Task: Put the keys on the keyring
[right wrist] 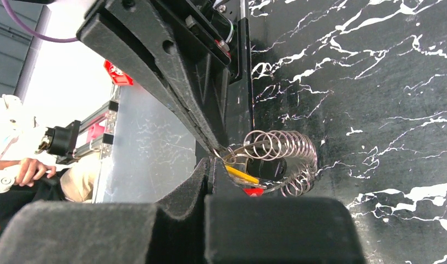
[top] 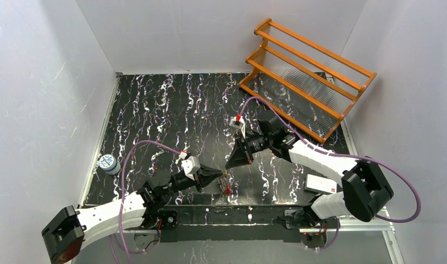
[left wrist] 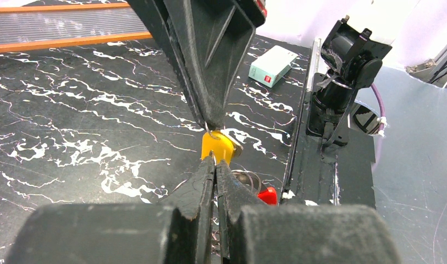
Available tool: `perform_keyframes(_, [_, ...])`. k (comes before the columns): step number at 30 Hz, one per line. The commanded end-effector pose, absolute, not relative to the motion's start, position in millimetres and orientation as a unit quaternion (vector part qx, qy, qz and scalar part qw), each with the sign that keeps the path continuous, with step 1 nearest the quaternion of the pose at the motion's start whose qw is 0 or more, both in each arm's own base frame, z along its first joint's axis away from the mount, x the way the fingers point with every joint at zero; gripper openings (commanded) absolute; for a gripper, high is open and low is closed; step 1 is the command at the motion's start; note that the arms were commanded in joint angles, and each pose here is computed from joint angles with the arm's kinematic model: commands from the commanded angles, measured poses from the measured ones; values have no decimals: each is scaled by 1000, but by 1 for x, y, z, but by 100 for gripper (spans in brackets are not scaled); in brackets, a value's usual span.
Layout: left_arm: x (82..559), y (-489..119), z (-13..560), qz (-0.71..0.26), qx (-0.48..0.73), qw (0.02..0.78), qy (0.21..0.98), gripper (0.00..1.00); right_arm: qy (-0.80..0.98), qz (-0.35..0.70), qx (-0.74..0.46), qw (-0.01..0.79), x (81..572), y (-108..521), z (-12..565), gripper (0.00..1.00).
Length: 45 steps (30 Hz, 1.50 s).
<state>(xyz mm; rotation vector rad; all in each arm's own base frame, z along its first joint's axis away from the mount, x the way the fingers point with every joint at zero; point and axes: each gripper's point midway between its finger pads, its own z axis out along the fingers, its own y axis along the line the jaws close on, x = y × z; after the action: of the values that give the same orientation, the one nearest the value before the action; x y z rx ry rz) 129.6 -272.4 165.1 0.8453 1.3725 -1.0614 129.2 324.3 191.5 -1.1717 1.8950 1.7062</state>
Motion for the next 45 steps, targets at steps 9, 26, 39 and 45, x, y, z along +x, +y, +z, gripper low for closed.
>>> perform_keyframes(9, [129,-273,175,-458,356,582,570,0,669,603,-406,151,133,330,186,1])
perform_keyframes(26, [130,-274,176,-458,356,581,571,0,696,579,-398,148,132,326,166,1])
perform_keyframes(39, [128,-274,176,-461,358,580,569,0,717,568,-382,133,133,326,152,1])
perform_keyframes(45, [126,-274,175,-464,360,577,567,0,715,573,-378,131,133,328,157,1])
